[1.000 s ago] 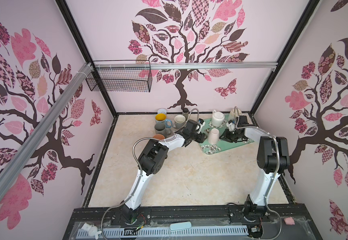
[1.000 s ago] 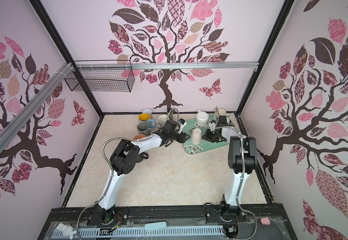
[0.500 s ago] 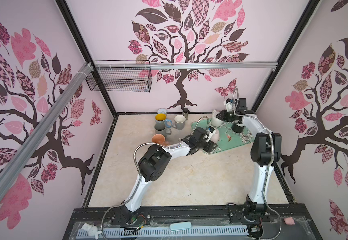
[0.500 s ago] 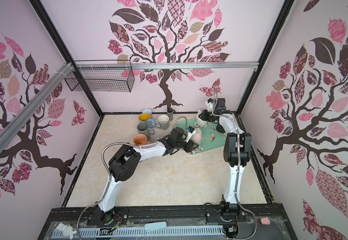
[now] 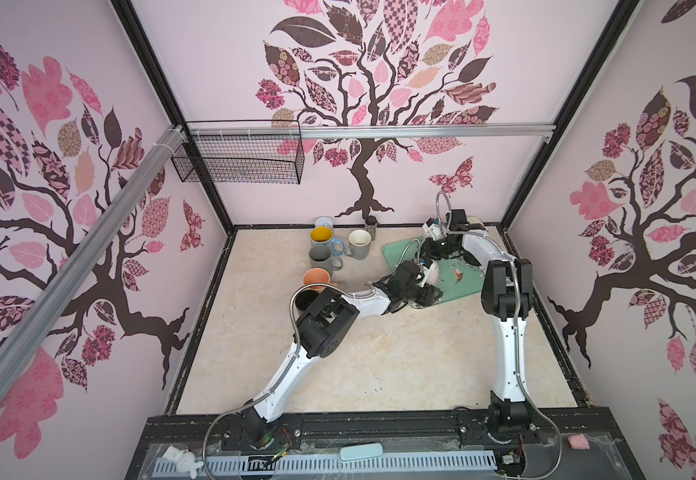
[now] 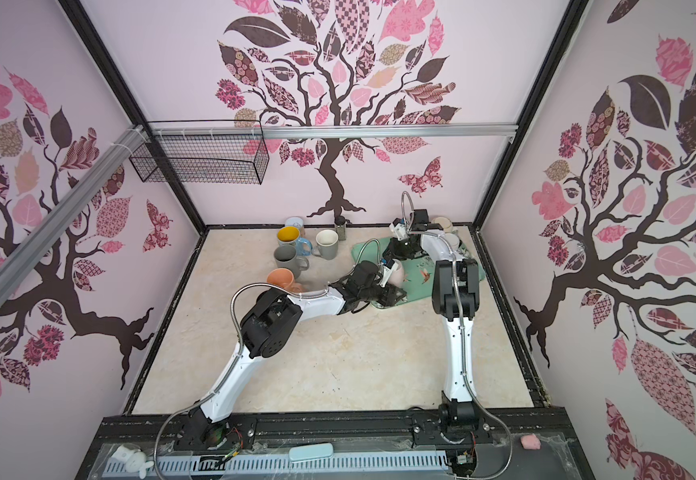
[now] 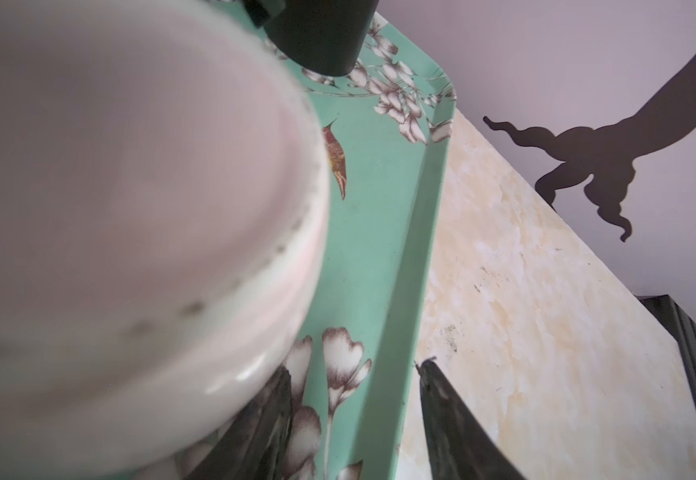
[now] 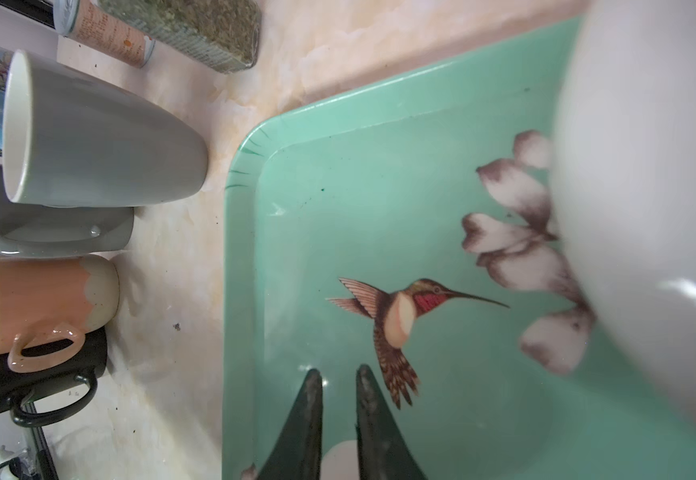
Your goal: Turn the mug right side up
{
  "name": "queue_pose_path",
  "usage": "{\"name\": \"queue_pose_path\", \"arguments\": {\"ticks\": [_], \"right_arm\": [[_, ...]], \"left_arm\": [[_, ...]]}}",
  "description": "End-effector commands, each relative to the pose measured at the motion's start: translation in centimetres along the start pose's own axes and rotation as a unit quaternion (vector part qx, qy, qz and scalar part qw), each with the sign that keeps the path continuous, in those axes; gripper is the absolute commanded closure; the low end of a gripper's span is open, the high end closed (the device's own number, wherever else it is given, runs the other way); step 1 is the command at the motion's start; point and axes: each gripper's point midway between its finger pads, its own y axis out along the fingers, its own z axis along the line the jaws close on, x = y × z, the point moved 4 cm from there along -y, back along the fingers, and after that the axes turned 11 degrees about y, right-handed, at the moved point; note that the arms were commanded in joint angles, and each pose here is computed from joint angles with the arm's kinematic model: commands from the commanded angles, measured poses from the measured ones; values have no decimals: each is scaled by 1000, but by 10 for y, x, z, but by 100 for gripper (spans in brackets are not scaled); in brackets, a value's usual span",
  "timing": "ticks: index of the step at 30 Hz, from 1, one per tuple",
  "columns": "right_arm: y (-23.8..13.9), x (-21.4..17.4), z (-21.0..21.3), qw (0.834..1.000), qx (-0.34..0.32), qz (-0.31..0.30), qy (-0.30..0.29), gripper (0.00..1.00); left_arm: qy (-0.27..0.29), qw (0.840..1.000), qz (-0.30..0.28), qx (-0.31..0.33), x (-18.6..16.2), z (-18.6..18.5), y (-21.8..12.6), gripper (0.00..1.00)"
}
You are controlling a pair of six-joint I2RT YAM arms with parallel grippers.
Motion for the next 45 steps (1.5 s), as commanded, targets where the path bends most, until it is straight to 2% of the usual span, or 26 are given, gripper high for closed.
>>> {"name": "queue_pose_path", "arguments": {"ticks": [1, 11, 16, 21, 25, 29, 31, 34, 36, 39, 45], "right_arm": [[-16, 0, -9, 1000, -7, 4, 9, 82], [-34, -25, -14, 999, -19, 6, 32, 84], [-43, -35, -15, 998, -40, -5, 41, 83], [-55, -45, -16, 995, -48, -30, 80, 78], [-73, -52, -16, 992, -68, -65, 81, 73], [-108, -53, -11, 984, -114, -133, 27, 71], [-125, -54, 0, 979, -119, -164, -22, 70], [-137, -64, 20, 972, -108, -174, -116, 70], [-134, -77, 33, 973, -85, -140, -164, 62], [-119, -92, 38, 974, -88, -86, -189, 53], [-94, -100, 31, 974, -117, 3, -193, 46]], "left_arm": [[-5, 999, -34, 42, 25, 17, -10, 48], [-35, 995, -42, 84, 29, 57, -38, 47], [-35, 995, -45, 85, 32, 59, -43, 47], [-35, 995, -47, 79, 35, 58, -47, 47], [-29, 996, -52, 73, 42, 55, -58, 47], [-20, 996, -60, 58, 51, 50, -76, 47], [-13, 997, -62, 52, 54, 47, -85, 47], [2, 997, -61, 40, 57, 39, -100, 46], [8, 998, -57, 37, 55, 35, -109, 45], [13, 998, -54, 42, 50, 32, -117, 44], [9, 998, -50, 40, 47, 30, -121, 44]]}}
